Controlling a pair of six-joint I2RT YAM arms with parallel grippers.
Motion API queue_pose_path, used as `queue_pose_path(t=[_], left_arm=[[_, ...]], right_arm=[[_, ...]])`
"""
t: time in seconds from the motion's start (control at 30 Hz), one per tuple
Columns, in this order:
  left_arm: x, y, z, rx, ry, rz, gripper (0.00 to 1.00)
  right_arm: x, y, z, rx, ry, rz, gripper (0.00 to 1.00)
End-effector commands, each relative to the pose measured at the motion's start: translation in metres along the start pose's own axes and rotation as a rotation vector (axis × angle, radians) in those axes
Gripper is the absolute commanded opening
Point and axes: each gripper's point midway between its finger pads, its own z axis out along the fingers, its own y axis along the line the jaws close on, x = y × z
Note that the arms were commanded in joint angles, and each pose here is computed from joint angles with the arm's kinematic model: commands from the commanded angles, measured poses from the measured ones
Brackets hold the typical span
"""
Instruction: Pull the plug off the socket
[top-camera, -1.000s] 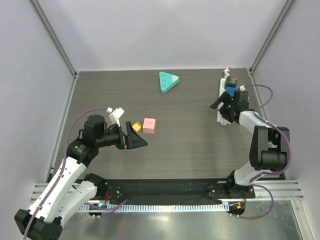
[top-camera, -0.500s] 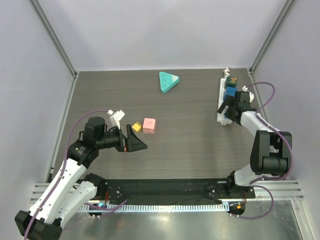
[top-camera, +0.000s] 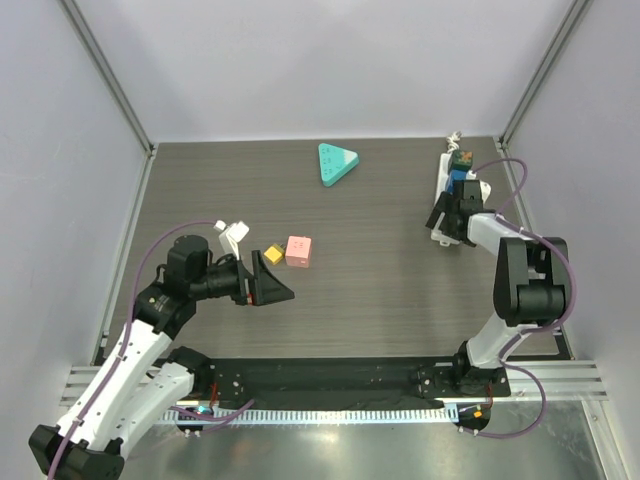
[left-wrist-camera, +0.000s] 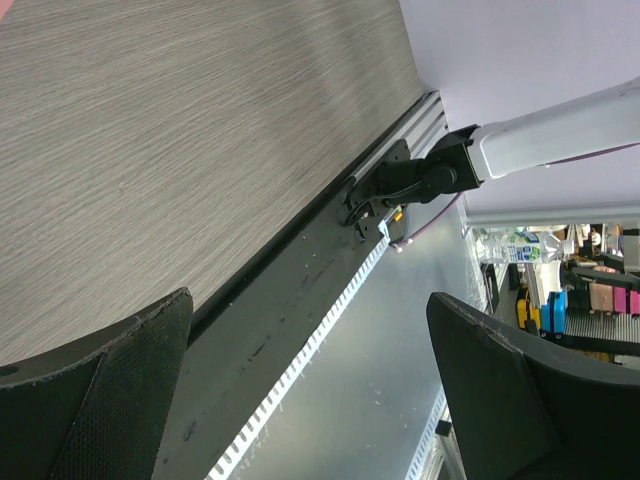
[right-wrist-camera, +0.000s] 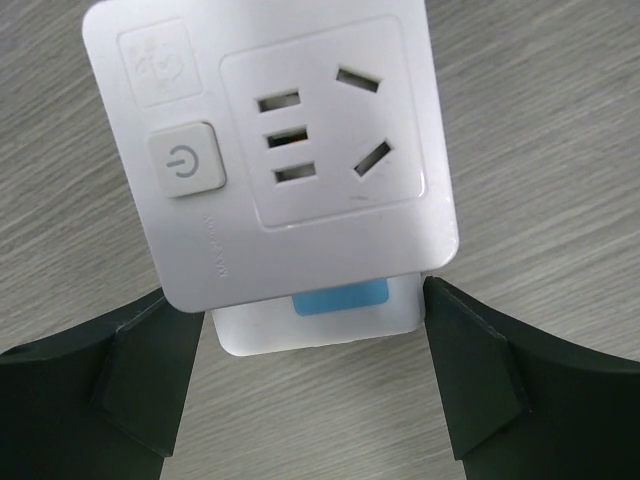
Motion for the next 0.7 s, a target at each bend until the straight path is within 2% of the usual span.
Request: queue_pose_path(t=[0.0, 0.27, 0.4, 0.57, 0.6, 0.67], left_arm=[[0.001, -0.008, -0.002, 0.035, 0.002, 0.005, 1.0], [0.001, -0.012, -0.006, 0.041, -0.008, 0.014, 1.0], [0.002, -0.014, -0.009, 0.043, -0.012, 0.021, 1.0], [0.003, -0.011, -0.009, 0.039, -0.029, 0.011, 1.0], [0.003, -0.012, -0.009, 0.042, -0.027, 0.004, 1.0], [0.005, -0.012, -0.008, 0.046, -0.014, -0.008, 1.0]], right_arm=[[-0.022, 0.005, 0.006, 0.034, -0.079, -0.034, 0.85], [0.015, 0.03, 0.008, 0.052, -0.034, -0.078, 0.68], [0.026, 0.036, 0.005, 0.05, 0.003, -0.074, 0.54], [0.05, 0.054, -0.004, -0.011, 0.077, -0.036, 0.53], [0.057, 0.053, -0.006, -0.003, 0.091, -0.041, 0.47], [0.072, 0.058, -0.013, 0.016, 0.108, -0.08, 0.47]])
